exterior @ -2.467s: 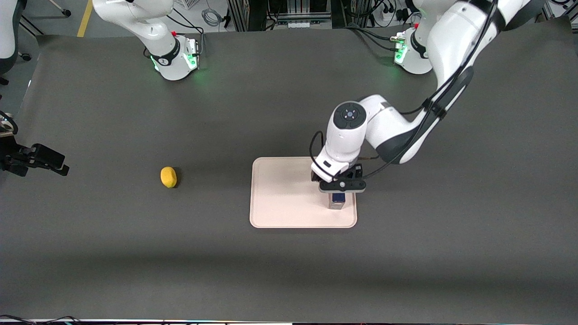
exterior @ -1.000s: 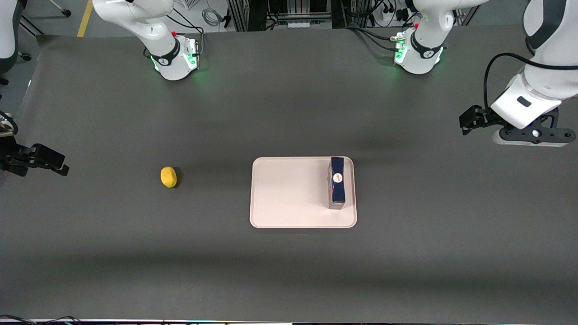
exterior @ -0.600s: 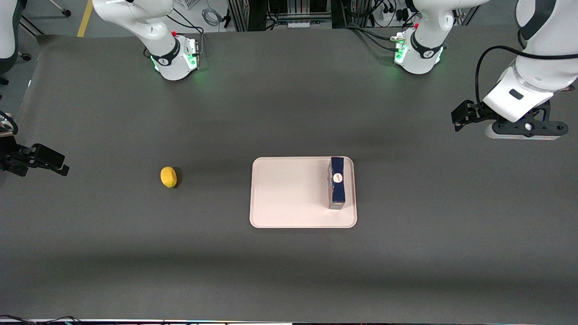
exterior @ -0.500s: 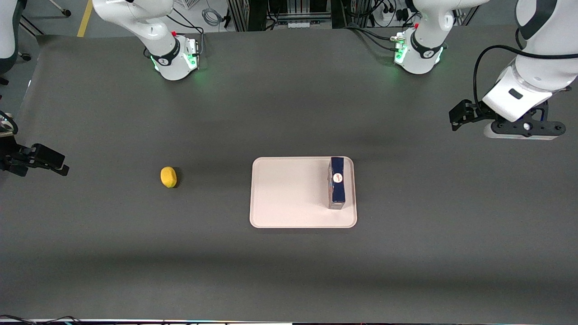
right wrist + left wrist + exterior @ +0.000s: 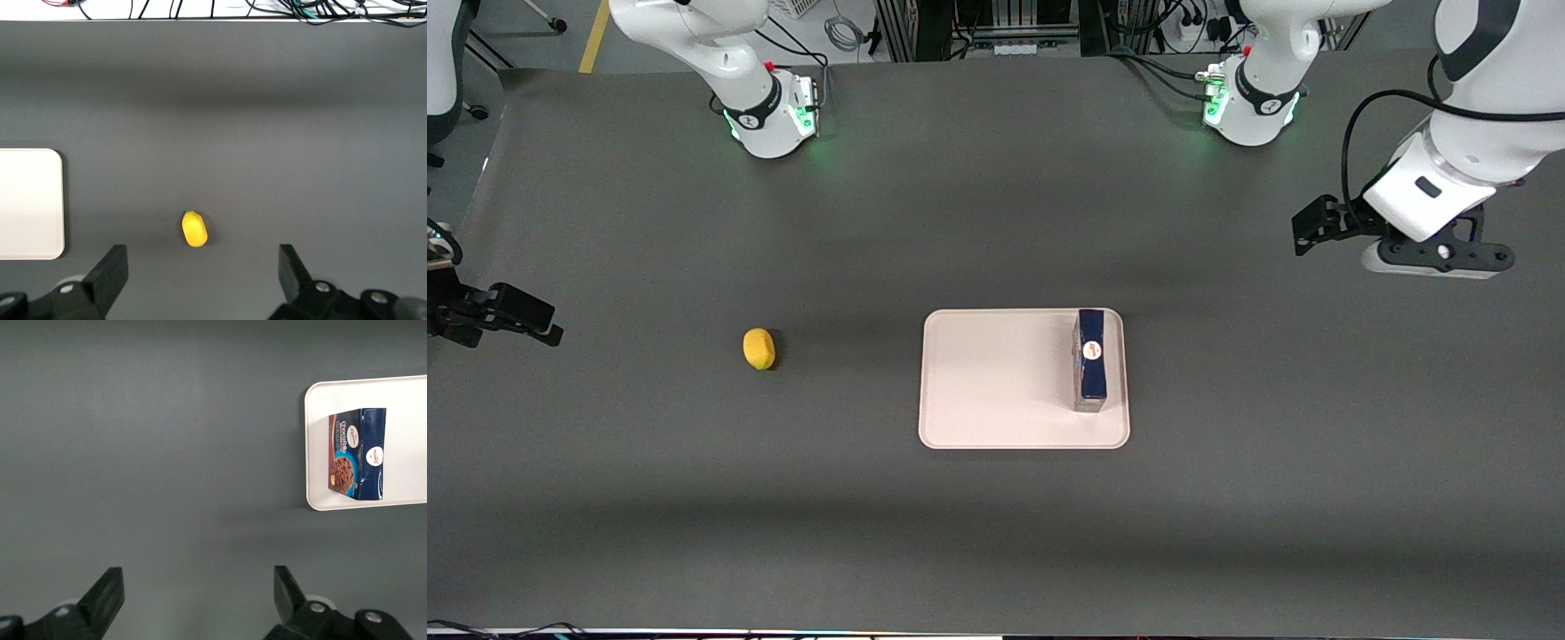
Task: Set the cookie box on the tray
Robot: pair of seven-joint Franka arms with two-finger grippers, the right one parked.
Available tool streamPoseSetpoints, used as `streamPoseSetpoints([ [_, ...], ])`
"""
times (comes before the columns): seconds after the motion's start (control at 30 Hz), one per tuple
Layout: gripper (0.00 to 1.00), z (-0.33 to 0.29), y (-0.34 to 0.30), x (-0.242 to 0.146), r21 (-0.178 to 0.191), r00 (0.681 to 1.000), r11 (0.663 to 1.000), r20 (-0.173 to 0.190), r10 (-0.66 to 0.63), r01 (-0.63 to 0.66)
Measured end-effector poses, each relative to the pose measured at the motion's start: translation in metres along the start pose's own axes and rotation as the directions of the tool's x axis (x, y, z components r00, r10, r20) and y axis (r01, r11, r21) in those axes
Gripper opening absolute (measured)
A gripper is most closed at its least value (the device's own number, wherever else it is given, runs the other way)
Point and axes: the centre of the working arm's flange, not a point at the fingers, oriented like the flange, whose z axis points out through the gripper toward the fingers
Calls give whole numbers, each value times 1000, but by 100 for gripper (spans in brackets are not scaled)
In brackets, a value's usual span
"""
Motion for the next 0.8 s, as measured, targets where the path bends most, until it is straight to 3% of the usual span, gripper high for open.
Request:
streamPoseSetpoints([
  [0.8,100,14,-11,14,-11,1000,1000,-5,-18,18],
])
